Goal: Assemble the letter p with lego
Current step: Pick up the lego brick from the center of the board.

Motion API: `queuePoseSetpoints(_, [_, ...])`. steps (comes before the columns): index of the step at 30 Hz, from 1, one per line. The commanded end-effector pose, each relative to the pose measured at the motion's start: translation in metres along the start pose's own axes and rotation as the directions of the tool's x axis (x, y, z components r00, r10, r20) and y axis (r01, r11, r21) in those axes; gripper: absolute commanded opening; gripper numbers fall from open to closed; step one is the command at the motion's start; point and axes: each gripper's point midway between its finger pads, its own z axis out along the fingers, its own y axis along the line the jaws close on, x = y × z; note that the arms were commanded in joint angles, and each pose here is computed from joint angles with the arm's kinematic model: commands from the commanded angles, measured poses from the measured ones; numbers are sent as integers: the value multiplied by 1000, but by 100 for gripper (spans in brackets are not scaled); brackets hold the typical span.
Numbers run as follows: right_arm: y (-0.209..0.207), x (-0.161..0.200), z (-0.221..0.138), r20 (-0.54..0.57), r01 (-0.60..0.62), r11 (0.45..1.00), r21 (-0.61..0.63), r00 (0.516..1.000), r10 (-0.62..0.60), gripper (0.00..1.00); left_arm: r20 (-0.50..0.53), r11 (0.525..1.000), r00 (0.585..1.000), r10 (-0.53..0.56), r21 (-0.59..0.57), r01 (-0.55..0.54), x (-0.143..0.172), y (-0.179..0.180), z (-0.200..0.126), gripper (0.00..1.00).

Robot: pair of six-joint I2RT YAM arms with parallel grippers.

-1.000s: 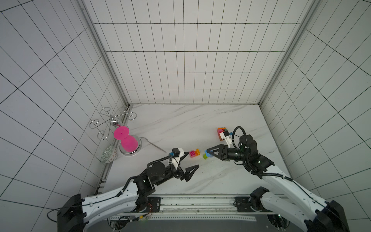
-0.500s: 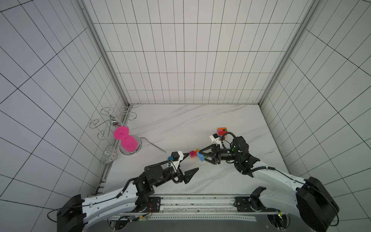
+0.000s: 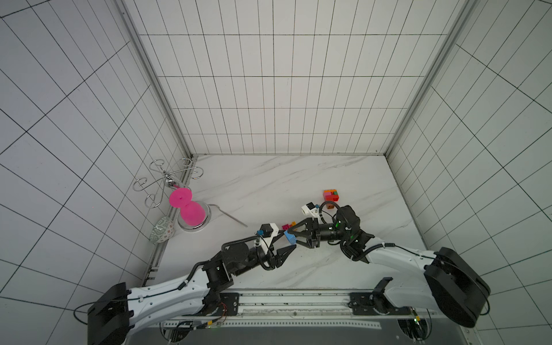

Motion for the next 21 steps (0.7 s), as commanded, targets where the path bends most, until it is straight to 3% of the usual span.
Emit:
queuePoseSetpoints(1, [11,0,1,15,22,999,-45,1000,-21,33,12,1000,1000,18,-6,-18,-10,-1,4,50])
queuePoseSetpoints(4, [10,0,1,18,21,999,-45,1000,-20,33,5,1000,1000,16,-10,-16,-10,-1,5,36])
queuePoseSetpoints(12, [4,1,3,13,13,999,-45,1000,-12,36,-2,999,1000,19,-35,-19,-9,4,8,26])
queuePoseSetpoints(17, [-2,-3,-3,37,34,999,-14,999,-33,57,-43,998,999,11,-67,-14,-4,9,14,26])
queuePoseSetpoints(21, [-26,-13,-30,98,73,984,164,991,-89,80,-92,992,996,-3,-126,-9,4,19,22,26])
